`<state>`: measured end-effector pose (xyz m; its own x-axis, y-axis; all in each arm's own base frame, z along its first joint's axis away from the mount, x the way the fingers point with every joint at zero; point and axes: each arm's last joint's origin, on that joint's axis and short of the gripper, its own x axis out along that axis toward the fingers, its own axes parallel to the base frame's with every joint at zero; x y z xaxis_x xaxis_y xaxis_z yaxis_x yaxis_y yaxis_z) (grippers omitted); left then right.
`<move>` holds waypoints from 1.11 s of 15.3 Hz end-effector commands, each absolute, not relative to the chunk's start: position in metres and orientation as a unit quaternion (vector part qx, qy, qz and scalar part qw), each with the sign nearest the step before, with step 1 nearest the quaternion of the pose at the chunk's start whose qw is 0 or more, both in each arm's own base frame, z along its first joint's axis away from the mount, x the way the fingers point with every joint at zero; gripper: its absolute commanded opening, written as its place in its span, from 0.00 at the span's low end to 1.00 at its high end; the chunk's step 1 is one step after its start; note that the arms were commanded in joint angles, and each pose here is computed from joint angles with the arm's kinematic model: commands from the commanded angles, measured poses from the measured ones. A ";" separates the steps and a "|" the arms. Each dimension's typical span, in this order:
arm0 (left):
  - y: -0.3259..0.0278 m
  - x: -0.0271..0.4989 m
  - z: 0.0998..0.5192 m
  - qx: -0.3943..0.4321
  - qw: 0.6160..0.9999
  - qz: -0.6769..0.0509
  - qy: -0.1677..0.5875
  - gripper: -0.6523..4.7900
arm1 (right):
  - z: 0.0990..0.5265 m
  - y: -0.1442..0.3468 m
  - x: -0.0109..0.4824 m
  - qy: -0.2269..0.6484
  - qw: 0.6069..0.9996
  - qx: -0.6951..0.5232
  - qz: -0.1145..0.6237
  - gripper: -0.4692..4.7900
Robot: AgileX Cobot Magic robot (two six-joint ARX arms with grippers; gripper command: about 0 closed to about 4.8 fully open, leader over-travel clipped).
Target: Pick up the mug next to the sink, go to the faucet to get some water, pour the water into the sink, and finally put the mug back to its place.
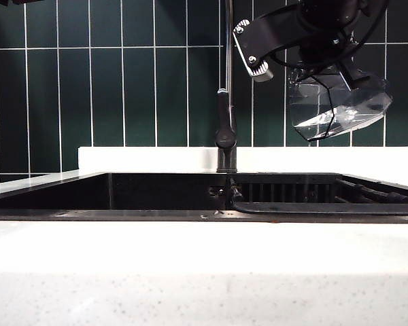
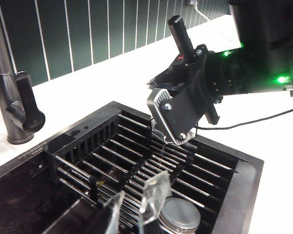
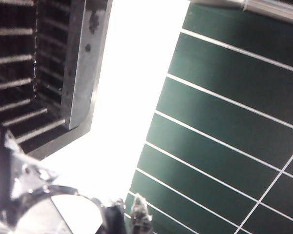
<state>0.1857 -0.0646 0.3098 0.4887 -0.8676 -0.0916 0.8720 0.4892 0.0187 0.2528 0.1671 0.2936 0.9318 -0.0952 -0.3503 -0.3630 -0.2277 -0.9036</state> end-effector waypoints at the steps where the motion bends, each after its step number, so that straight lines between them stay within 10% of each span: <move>1: -0.065 0.185 0.311 0.034 0.861 -0.506 0.030 0.24 | 0.300 0.168 0.253 0.141 0.640 -0.750 0.095 0.09; 12: -0.065 0.185 0.311 0.037 0.861 -0.506 0.028 0.24 | 0.309 0.165 0.254 0.126 0.904 -0.391 0.115 0.09; 17: -0.065 0.185 0.311 0.037 0.861 -0.506 0.028 0.24 | 0.330 0.139 0.251 0.111 0.960 -0.235 0.108 0.09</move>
<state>0.1857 -0.0646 0.3098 0.4890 -0.8675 -0.0916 0.8720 0.4888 0.0263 0.2516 0.1413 0.3223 0.9454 0.1310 -0.2986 -0.2684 0.8326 -0.4845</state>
